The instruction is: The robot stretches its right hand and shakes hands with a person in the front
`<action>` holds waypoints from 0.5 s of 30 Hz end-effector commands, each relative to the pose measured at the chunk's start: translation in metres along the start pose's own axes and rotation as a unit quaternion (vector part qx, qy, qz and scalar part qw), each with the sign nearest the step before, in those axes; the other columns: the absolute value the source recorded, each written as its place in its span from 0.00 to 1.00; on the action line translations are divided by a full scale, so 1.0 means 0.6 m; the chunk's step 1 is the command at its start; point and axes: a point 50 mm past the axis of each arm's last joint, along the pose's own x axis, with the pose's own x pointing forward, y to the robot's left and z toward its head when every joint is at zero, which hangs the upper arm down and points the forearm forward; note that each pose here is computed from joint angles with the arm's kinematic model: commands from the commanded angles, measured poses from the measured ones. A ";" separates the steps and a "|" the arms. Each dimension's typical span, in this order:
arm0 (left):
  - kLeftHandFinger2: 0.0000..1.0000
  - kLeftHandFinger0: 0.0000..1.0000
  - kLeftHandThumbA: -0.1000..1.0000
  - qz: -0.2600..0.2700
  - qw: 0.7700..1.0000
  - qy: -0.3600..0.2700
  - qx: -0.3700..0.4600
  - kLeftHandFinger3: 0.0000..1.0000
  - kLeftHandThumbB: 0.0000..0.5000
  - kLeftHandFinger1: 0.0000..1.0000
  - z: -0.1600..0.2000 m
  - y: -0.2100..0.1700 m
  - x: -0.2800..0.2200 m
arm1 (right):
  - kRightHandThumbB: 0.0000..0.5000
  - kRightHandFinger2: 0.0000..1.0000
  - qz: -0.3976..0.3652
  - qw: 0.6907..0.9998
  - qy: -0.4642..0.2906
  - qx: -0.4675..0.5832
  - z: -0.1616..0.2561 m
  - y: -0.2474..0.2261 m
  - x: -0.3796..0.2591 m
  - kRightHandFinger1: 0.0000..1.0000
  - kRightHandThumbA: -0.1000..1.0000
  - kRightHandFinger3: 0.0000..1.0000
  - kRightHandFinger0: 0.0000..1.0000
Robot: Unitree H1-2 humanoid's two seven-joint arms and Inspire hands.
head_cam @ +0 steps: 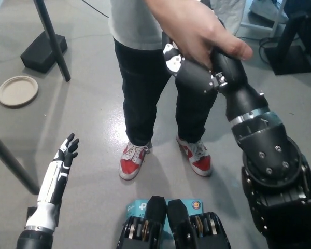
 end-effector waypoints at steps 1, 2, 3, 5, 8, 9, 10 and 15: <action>1.00 1.00 1.00 0.004 0.999 -0.039 0.013 1.00 0.25 1.00 0.029 0.015 0.022 | 0.45 1.00 0.043 0.999 0.008 -0.030 0.003 -0.001 0.045 1.00 0.31 1.00 1.00; 1.00 1.00 1.00 0.004 0.999 -0.039 0.013 1.00 0.25 1.00 0.029 0.015 0.022 | 0.45 1.00 0.044 0.999 0.008 -0.030 0.003 -0.001 0.045 1.00 0.31 1.00 1.00; 1.00 1.00 1.00 0.004 0.999 -0.039 0.013 1.00 0.25 1.00 0.029 0.015 0.022 | 0.45 1.00 0.044 0.999 0.009 -0.031 0.003 -0.001 0.046 1.00 0.31 1.00 1.00; 1.00 1.00 1.00 0.003 0.999 -0.044 0.007 1.00 0.22 1.00 0.030 0.015 0.025 | 0.46 1.00 0.054 0.989 0.132 -0.048 -0.123 0.020 0.107 1.00 0.31 1.00 1.00; 1.00 1.00 1.00 0.003 0.999 -0.044 0.012 1.00 0.27 1.00 0.030 0.016 0.026 | 0.46 1.00 0.059 0.979 0.187 -0.051 -0.179 0.031 0.129 1.00 0.30 1.00 1.00; 1.00 1.00 1.00 0.003 0.999 -0.044 0.012 1.00 0.27 1.00 0.030 0.016 0.026 | 0.46 1.00 0.059 0.979 0.187 -0.051 -0.180 0.031 0.130 1.00 0.30 1.00 1.00; 1.00 1.00 1.00 0.003 0.999 -0.044 0.012 1.00 0.27 1.00 0.030 0.016 0.026 | 0.46 1.00 0.058 0.979 0.186 -0.051 -0.181 0.032 0.131 1.00 0.30 1.00 1.00; 1.00 1.00 1.00 0.002 0.999 -0.044 0.010 1.00 0.26 1.00 0.034 0.015 0.031 | 0.44 1.00 0.072 0.958 0.268 -0.074 -0.274 0.044 0.161 1.00 0.38 1.00 1.00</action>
